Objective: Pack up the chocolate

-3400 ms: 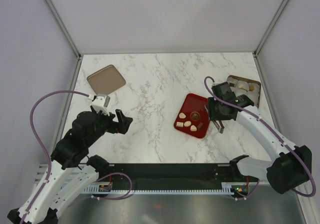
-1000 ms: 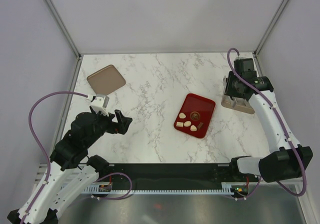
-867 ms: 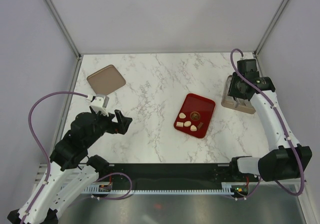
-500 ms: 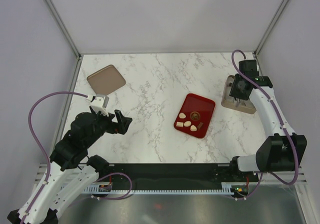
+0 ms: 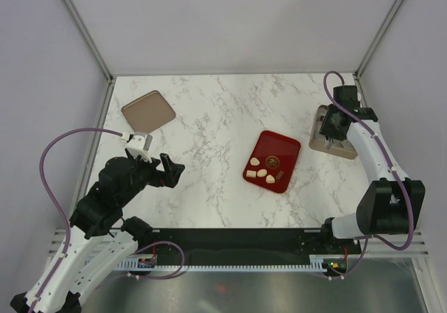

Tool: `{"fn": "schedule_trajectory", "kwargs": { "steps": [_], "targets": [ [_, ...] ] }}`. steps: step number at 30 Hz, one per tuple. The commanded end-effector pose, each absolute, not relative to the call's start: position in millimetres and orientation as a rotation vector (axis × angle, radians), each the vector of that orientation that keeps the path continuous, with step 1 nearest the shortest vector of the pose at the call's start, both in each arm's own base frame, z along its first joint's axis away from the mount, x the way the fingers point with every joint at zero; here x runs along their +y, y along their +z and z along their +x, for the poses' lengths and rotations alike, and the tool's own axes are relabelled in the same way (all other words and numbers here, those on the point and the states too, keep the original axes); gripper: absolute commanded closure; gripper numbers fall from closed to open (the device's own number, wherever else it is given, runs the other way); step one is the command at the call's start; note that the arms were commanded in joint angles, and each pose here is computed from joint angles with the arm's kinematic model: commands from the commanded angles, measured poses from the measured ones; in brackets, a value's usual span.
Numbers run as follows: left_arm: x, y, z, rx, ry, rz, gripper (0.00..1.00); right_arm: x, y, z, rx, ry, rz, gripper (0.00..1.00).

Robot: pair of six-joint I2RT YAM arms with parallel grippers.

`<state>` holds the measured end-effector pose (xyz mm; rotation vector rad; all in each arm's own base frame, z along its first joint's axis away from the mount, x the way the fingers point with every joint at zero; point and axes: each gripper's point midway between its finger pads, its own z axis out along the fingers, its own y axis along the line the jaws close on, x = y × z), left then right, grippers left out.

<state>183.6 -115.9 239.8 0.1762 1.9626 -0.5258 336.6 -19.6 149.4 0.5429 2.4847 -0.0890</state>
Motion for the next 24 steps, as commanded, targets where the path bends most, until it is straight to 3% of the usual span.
{"fn": "schedule_trajectory", "kwargs": {
  "steps": [1, 24],
  "targets": [
    [-115.1, 244.1, 185.6, 1.945, -0.533, 0.139, 0.0, -23.9, 148.1, 345.2, 2.442, -0.083, 0.577, 0.63],
    [-114.6, 242.8, 186.4, 1.949, -0.527, 0.136, 0.0, -21.0, 158.6, 349.1, 2.425, -0.05, 0.56, 0.52]
  ]
}}
